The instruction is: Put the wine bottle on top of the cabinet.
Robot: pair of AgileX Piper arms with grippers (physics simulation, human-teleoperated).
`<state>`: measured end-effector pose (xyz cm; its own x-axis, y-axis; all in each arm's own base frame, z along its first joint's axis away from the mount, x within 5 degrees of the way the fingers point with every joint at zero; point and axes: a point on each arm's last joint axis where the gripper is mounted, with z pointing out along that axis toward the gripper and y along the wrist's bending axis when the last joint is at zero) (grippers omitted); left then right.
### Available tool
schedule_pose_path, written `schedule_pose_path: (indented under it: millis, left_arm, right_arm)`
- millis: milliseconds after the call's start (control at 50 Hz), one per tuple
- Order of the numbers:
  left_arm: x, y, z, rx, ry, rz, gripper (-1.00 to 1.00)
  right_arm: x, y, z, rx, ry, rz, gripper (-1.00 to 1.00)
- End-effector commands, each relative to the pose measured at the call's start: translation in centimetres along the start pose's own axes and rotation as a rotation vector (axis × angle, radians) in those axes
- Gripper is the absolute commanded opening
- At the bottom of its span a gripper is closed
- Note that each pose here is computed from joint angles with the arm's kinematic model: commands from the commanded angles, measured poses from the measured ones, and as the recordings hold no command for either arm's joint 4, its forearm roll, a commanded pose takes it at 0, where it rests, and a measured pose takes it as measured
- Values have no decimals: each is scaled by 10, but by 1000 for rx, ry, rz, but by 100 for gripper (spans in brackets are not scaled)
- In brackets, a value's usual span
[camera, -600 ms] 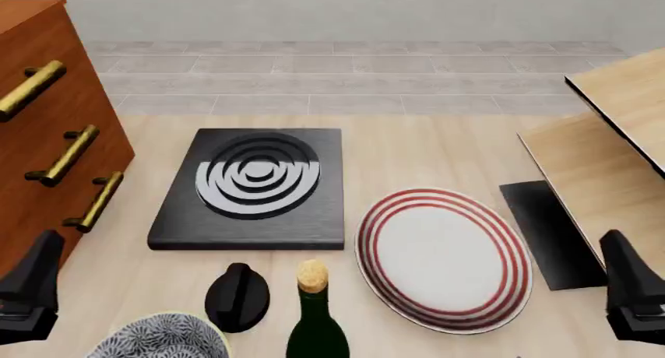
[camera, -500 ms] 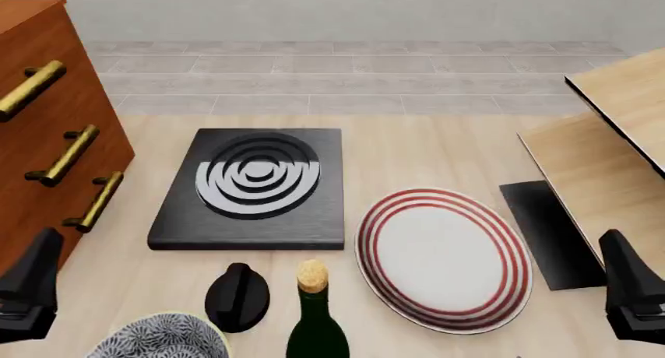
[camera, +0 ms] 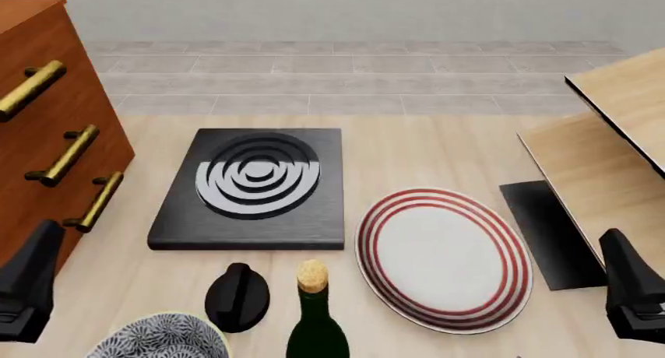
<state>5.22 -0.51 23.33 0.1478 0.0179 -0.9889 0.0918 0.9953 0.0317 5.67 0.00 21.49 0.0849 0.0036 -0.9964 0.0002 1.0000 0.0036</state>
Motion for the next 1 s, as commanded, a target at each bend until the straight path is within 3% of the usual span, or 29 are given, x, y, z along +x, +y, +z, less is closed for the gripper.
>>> schedule_pose_path:
  millis: [20,160,540,640,660,720,1000]
  left_arm:
    - [-14,-6,-2,130,-18,19,100]
    - [-26,-8,-4,200,-30,-14,100]
    - [-36,-15,-9,390,-15,-34,100]
    - [-35,-16,-9,420,-10,-48,100]
    - [-37,-18,-11,473,-6,-77,100]
    - [-35,-19,-11,505,1,-94,100]
    - [-28,-26,-13,634,15,-112,100]
  right_arm:
    - [0,0,0,0,-1,-3,100]
    - [0,0,0,0,0,-2,100]
    - [0,0,2,0,0,0,100]
    - [-1,0,0,0,0,0,100]
    - [0,0,2,0,0,0,100]
    - [0,0,1,0,0,0,100]
    - [0,0,1,0,0,-1,100]
